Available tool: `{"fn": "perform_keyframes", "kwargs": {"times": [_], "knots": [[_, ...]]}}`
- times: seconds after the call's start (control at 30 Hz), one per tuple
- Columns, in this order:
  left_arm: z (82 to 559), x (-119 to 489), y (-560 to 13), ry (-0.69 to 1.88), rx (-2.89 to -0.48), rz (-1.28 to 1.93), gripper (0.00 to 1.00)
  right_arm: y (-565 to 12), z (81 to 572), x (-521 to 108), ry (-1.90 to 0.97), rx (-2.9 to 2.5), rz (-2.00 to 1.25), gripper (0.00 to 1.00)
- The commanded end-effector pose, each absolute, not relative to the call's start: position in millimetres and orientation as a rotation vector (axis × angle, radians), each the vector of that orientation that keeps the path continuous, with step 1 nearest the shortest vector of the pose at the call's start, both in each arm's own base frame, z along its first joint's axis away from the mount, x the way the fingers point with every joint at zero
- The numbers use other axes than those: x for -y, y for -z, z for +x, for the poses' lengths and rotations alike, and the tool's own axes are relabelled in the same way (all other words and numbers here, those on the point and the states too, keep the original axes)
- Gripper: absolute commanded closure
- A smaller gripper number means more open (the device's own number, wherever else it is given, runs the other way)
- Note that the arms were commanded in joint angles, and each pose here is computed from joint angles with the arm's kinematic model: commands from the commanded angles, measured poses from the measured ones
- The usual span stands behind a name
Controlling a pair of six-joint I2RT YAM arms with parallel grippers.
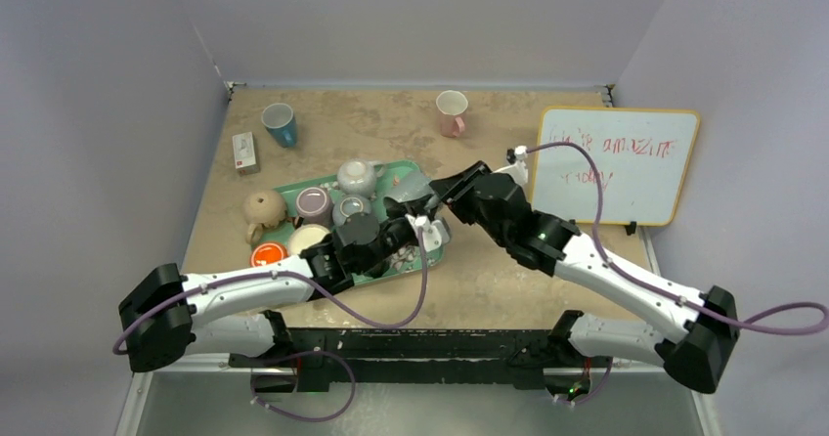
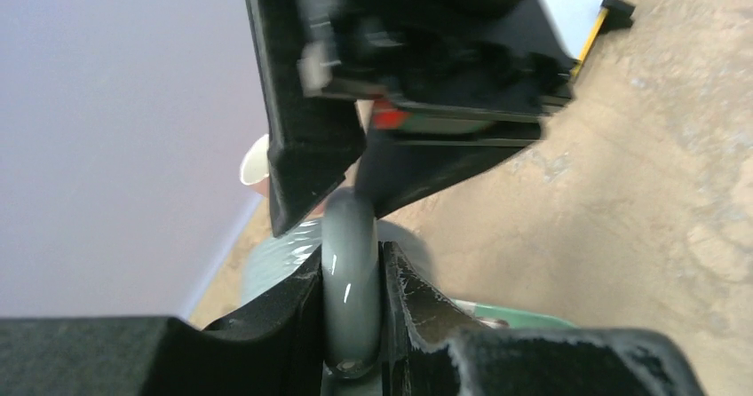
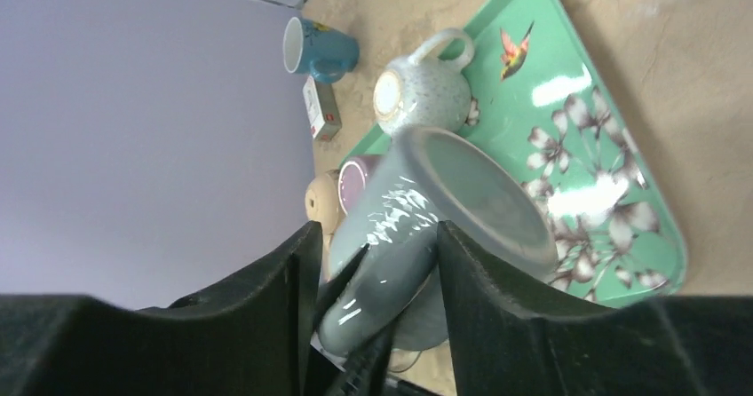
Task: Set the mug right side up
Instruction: Turn over the cup on the tray.
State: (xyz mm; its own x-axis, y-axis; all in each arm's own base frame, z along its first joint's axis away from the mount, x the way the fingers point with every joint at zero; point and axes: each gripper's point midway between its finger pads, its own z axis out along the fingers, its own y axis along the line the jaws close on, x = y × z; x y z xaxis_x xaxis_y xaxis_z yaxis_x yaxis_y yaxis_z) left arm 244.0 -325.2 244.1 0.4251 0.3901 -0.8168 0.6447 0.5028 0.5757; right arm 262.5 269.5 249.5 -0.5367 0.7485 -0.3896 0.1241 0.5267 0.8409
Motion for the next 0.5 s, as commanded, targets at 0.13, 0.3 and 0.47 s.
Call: {"fn": "perform_keyframes", "kwargs": {"times": [0.13, 0.3, 0.47], "knots": [[239, 339, -294, 0.348, -1.229, 1.128, 1.00, -292, 247, -203, -0.952, -1.757, 0.697, 0.21], [251, 343, -298, 0.336, -1.256, 1.143, 1.00, -297, 230, -175, -0.938, -1.733, 0.717, 0.05], [264, 342, -294, 0.343, -1.315, 1.232, 1.00, -294, 217, -167, -0.953, -1.756, 0.686, 0.01]]}}
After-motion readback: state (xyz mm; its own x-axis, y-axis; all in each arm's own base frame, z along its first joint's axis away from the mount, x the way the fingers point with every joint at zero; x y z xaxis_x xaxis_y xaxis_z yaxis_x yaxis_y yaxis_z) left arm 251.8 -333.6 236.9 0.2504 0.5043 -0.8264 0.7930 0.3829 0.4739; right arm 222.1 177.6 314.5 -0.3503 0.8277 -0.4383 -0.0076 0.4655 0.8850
